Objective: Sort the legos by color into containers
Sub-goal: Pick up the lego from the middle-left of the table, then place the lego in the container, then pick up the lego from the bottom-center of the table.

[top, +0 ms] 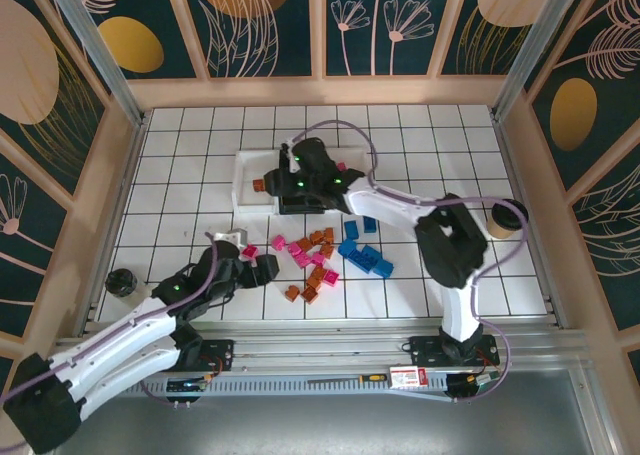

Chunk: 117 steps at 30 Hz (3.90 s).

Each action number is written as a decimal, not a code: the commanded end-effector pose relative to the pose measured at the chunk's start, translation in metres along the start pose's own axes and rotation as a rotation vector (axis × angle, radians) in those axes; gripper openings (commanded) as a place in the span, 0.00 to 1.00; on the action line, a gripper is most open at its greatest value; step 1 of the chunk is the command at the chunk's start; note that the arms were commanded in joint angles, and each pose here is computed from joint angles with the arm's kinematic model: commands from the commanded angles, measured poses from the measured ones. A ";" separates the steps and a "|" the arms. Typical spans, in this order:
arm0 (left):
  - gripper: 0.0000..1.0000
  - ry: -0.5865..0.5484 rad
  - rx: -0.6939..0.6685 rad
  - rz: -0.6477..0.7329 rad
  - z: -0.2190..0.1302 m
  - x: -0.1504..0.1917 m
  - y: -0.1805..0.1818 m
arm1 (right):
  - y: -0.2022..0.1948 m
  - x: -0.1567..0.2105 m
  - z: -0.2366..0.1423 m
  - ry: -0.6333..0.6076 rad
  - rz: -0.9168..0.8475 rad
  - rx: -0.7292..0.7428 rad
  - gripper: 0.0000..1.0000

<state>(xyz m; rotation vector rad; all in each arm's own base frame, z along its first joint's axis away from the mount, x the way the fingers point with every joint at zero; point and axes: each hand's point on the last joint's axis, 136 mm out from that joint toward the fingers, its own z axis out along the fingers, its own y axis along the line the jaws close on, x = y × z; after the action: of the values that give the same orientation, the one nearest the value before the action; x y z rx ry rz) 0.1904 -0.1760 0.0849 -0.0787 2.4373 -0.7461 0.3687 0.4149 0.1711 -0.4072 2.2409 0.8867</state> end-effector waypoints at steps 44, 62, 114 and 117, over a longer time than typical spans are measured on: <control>0.21 -0.141 -0.176 0.209 0.001 -0.060 -0.040 | -0.062 0.037 -0.136 -0.210 0.140 0.063 0.60; 0.10 -0.285 -0.419 0.004 0.069 -0.238 0.033 | -0.083 0.097 -0.163 -0.148 0.189 0.092 0.60; 0.99 -0.335 -0.018 -0.157 -0.048 -0.124 0.010 | 0.017 0.278 -0.091 0.416 -0.305 0.159 0.66; 0.99 -0.331 -0.019 -0.156 -0.047 -0.123 0.011 | 0.016 0.281 -0.085 0.432 -0.327 0.179 0.65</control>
<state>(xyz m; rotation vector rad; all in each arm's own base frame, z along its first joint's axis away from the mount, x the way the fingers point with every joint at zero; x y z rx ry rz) 0.2711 -0.1171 0.1793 -0.3629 2.1242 -0.7104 0.1149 0.3531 0.0298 -0.8897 2.5314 0.5118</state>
